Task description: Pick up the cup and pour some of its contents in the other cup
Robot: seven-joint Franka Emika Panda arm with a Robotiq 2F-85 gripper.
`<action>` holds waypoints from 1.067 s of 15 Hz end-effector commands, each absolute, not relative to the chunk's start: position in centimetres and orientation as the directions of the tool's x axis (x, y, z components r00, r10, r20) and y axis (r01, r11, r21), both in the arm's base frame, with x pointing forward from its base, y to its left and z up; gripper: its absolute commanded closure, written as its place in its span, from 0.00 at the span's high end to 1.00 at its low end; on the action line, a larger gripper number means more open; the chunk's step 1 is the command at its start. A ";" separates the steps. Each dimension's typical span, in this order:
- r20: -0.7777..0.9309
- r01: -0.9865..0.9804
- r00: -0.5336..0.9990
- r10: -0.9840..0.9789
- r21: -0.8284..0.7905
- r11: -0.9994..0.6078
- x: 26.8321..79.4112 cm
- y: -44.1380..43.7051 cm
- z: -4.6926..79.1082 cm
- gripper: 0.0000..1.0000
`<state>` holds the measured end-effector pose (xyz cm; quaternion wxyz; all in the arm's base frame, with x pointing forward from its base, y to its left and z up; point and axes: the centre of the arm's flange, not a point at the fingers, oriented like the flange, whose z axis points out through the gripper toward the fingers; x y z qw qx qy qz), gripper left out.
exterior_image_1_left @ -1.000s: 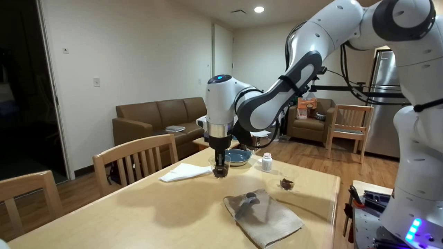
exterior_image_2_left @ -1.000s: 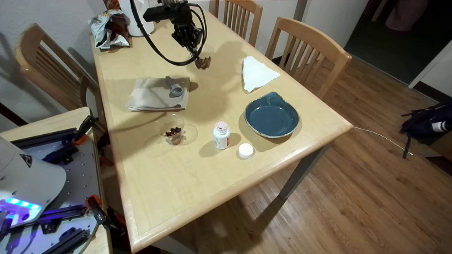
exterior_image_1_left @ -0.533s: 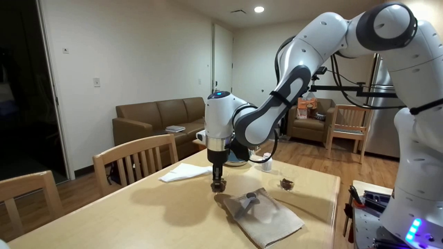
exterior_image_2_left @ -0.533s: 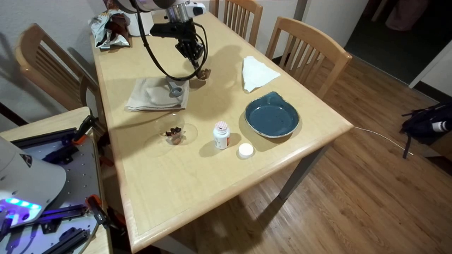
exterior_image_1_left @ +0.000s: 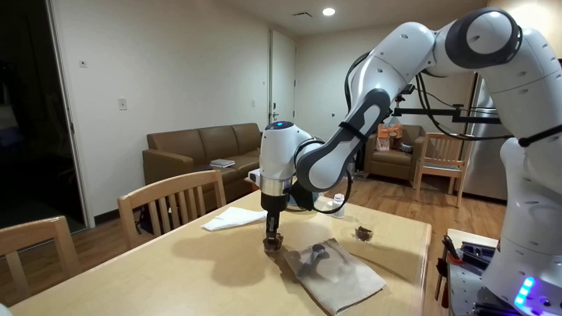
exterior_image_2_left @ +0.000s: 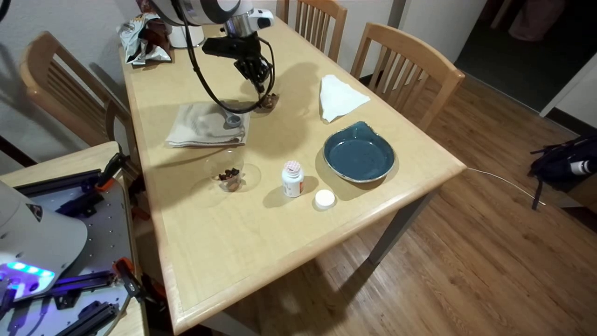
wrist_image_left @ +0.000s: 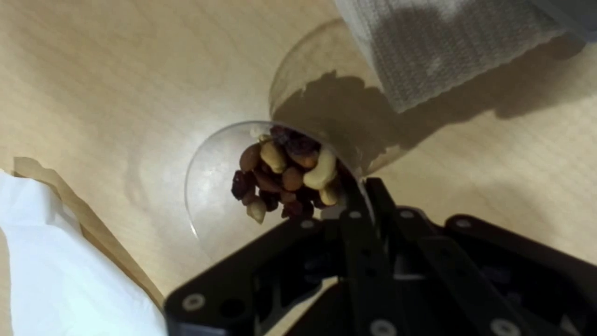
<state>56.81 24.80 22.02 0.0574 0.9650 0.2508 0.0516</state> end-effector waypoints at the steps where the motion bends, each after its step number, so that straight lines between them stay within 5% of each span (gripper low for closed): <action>1: 0.064 0.477 0.871 0.487 0.128 -0.870 57.2 24.6 22.2 0.33; 3: 0.062 0.478 0.870 0.489 0.134 -0.868 57.3 24.6 22.2 0.35; 8: 0.088 0.508 0.844 0.529 0.186 -0.841 56.2 25.7 25.9 0.66; 13: 0.194 0.530 0.833 0.519 -0.009 -0.848 53.4 30.6 35.9 0.99; 16: 0.169 0.525 0.849 0.501 -0.154 -0.837 50.5 33.1 41.9 1.00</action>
